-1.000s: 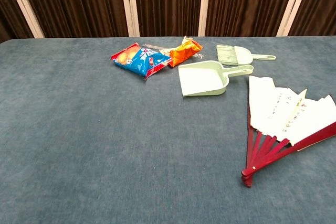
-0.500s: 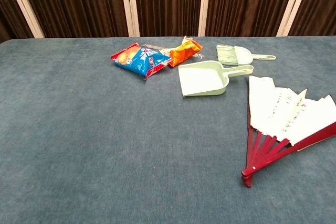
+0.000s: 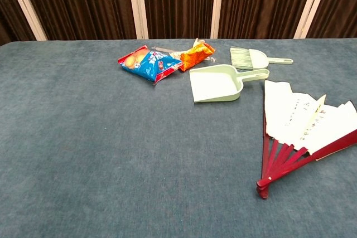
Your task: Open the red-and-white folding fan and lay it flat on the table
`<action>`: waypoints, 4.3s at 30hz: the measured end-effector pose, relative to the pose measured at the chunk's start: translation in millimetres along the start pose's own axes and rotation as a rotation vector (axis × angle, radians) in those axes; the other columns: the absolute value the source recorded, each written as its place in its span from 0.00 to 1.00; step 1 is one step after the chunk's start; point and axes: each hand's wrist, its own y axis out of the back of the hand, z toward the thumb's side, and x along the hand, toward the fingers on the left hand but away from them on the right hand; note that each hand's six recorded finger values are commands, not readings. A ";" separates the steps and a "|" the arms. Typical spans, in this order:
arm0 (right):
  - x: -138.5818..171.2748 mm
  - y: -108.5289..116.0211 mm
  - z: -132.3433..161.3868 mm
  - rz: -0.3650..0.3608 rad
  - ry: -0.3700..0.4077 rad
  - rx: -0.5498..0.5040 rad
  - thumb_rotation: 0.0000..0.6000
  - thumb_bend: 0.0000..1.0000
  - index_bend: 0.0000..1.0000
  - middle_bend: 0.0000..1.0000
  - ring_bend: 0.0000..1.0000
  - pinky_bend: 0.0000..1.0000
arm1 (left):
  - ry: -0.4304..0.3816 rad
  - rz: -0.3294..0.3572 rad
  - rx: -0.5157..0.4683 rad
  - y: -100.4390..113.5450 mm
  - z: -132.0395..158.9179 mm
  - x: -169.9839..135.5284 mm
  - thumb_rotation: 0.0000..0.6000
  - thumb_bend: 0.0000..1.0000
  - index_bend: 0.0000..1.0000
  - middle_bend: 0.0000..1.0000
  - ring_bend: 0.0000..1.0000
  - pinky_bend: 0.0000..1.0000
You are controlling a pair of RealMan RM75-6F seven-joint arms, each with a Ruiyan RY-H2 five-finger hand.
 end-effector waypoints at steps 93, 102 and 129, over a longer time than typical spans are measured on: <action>-61.2 -129.7 88.2 0.258 0.265 0.160 1.00 0.36 0.54 0.12 0.13 0.04 | 0.039 -0.045 0.067 -23.5 10.4 18.2 1.00 0.16 0.00 0.00 0.00 0.00; -59.4 -124.6 87.7 0.257 0.265 0.151 1.00 0.36 0.64 0.13 0.15 0.08 | 0.034 -0.053 0.070 -25.7 12.4 17.7 1.00 0.16 0.00 0.00 0.00 0.00; -109.3 -36.4 137.8 0.281 0.382 0.082 1.00 0.60 0.70 0.23 0.20 0.18 | 0.000 -0.060 0.047 -25.1 16.6 15.7 1.00 0.16 0.00 0.00 0.00 0.00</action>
